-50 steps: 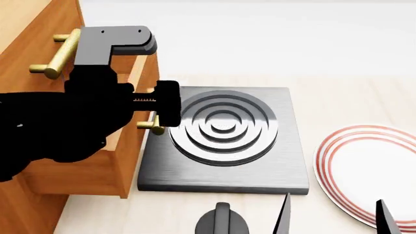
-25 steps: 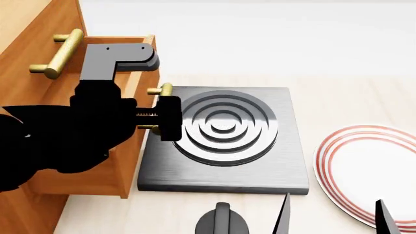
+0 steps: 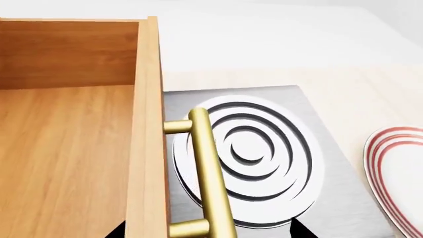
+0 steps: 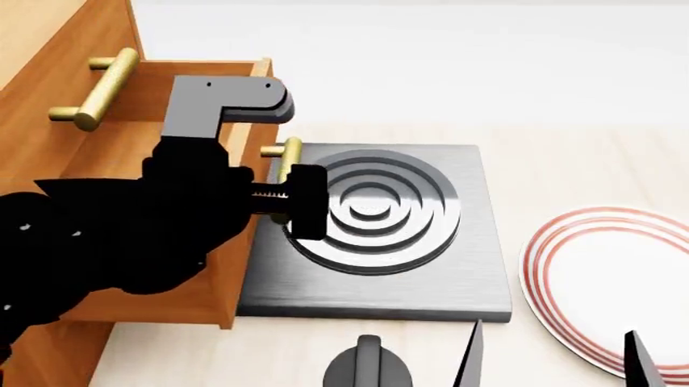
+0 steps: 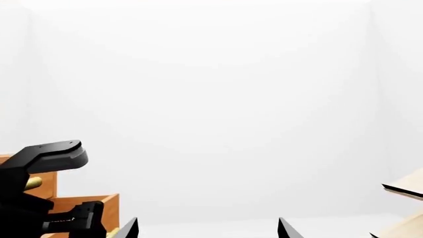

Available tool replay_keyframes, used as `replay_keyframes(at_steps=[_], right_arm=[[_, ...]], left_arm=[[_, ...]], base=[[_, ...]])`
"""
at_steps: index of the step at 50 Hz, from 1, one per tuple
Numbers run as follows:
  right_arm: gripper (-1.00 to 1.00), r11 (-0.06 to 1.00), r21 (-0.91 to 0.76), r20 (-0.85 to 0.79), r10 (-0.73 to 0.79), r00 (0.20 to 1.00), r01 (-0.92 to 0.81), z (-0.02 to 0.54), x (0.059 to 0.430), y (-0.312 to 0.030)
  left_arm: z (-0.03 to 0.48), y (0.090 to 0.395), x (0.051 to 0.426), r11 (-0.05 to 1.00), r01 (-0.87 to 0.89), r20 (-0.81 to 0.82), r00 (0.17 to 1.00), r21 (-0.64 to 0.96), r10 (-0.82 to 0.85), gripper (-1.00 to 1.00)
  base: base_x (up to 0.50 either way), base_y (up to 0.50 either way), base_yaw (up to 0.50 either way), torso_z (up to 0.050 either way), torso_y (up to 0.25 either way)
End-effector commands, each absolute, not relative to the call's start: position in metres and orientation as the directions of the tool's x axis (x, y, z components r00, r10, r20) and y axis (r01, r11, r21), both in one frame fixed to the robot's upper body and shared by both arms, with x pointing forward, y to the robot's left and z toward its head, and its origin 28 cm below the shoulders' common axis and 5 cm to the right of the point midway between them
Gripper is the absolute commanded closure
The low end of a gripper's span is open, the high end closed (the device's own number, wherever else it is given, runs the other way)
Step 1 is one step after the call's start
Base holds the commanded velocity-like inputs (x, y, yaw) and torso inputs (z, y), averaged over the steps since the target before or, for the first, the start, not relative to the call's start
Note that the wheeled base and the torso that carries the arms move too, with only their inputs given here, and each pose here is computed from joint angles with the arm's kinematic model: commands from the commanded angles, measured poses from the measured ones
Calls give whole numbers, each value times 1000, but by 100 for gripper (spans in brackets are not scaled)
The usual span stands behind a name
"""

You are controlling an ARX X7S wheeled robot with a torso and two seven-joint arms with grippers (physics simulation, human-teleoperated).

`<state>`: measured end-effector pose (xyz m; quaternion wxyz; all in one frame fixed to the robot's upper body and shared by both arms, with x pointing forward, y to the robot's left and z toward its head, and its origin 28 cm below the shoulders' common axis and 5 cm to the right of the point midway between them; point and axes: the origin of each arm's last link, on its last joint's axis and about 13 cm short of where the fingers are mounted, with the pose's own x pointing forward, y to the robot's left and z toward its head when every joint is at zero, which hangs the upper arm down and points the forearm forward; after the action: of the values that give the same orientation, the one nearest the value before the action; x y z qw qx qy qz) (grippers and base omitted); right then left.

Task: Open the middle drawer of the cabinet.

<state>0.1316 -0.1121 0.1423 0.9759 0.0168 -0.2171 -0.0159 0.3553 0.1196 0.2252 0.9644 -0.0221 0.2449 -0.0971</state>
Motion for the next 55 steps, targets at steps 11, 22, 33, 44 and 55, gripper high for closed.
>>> replay_keyframes(at_steps=[11, 22, 33, 44, 55], right_arm=[[-100, 999, 44, 424, -41, 905, 24, 143, 131, -113], [-100, 999, 45, 423, -43, 905, 26, 142, 131, -114], [-100, 999, 46, 422, -45, 906, 29, 141, 131, -115], [-100, 999, 44, 422, -45, 906, 29, 142, 130, -114], [-100, 999, 44, 422, -45, 906, 29, 142, 130, -114]], left_arm=[[229, 79, 343, 923, 334, -457, 802, -192, -385, -100], [236, 62, 340, 892, 367, -429, 783, -265, -450, -100], [239, 53, 337, 846, 412, -356, 776, -339, -521, -100], [241, 51, 332, 812, 471, -299, 765, -344, -571, -100], [256, 65, 349, 900, 355, -6, 930, -254, -369, -100]], base=[[0, 0, 0, 0, 0], [0, 0, 0, 0, 0], [3, -2, -4, 0, 0], [3, -4, -9, 0, 0], [3, -4, -7, 0, 0]])
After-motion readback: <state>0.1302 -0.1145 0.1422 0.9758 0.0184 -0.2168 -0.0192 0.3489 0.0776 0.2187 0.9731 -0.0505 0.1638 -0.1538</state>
